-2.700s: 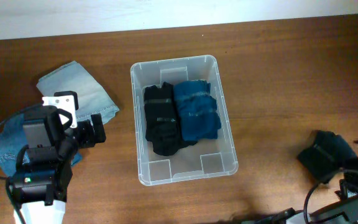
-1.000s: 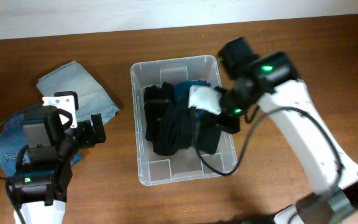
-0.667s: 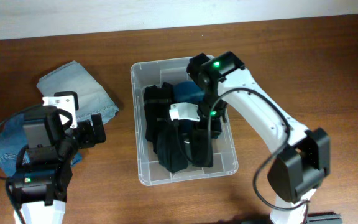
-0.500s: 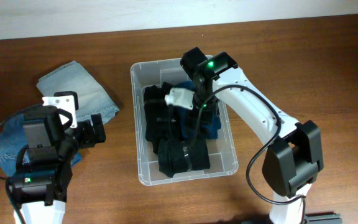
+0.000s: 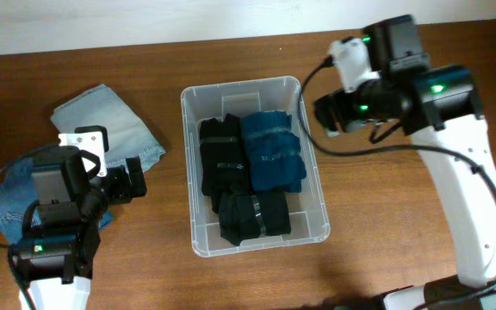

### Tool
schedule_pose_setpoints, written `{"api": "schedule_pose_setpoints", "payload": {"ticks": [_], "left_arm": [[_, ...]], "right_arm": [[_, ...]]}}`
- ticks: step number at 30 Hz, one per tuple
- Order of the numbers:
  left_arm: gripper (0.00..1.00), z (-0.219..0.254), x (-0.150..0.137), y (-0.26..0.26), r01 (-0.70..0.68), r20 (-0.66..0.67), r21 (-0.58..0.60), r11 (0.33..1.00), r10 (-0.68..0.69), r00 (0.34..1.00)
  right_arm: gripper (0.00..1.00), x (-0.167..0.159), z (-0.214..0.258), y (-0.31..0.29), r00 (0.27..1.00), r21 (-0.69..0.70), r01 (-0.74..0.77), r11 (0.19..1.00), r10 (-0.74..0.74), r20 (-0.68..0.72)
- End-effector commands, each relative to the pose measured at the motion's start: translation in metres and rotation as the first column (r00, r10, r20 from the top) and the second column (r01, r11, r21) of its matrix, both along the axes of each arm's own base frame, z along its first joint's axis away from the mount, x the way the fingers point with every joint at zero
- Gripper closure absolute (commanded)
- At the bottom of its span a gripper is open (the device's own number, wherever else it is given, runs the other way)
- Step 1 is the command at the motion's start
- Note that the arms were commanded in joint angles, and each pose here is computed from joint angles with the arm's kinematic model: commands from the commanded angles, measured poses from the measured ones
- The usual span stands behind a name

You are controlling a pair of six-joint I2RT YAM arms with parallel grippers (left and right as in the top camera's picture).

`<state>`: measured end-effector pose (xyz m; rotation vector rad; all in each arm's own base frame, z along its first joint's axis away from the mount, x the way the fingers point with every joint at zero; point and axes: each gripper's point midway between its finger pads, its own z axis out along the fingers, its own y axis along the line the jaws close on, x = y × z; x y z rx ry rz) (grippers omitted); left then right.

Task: Pack container
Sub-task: 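Lower the black bundle into the container's lower half and release, then grasp the folded light-blue jeans with the left gripper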

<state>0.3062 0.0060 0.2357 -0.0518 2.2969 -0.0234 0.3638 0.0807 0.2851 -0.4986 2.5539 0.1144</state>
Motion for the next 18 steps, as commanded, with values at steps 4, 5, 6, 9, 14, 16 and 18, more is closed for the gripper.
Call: {"api": "schedule_pose_setpoints", "payload": {"ticks": [4, 5, 6, 9, 14, 16, 18], "left_arm": [[0.01, -0.016, 0.045, 0.047, -0.180, -0.030, -0.169, 0.969, 0.177, 0.984], [0.01, -0.021, 0.055, 0.059, -0.203, -0.058, -0.194, 0.960, 0.196, 0.979], [0.00, -0.027, 0.063, 0.072, -0.242, -0.087, -0.206, 0.948, 0.229, 0.970], [0.01, -0.050, 0.087, 0.091, -0.289, -0.174, -0.214, 0.933, 0.255, 0.951], [0.01, -0.097, 0.115, 0.100, -0.339, -0.287, -0.242, 0.909, 0.267, 0.920], [0.01, -0.124, 0.119, 0.099, -0.411, -0.354, -0.297, 0.862, 0.300, 0.886], [0.00, -0.145, 0.121, 0.100, -0.431, -0.395, -0.299, 0.852, 0.301, 0.868]], "right_arm": [[0.02, 0.000, -0.018, -0.033, 0.982, 0.156, 0.153, 0.976, -0.133, -0.134], [0.02, 0.000, -0.018, -0.036, 0.981, 0.155, 0.160, 0.975, -0.140, -0.137], [0.02, 0.000, -0.018, -0.036, 0.981, 0.155, 0.161, 0.975, -0.140, -0.137], [0.02, 0.000, -0.019, -0.035, 0.981, 0.154, 0.160, 0.975, -0.139, -0.138], [0.02, -0.001, -0.019, -0.035, 0.980, 0.153, 0.160, 0.975, -0.138, -0.142], [0.02, -0.002, -0.020, -0.035, 0.979, 0.152, 0.161, 0.975, -0.138, -0.150], [0.02, -0.003, -0.022, -0.035, 0.978, 0.151, 0.161, 0.975, -0.138, -0.153]]}}
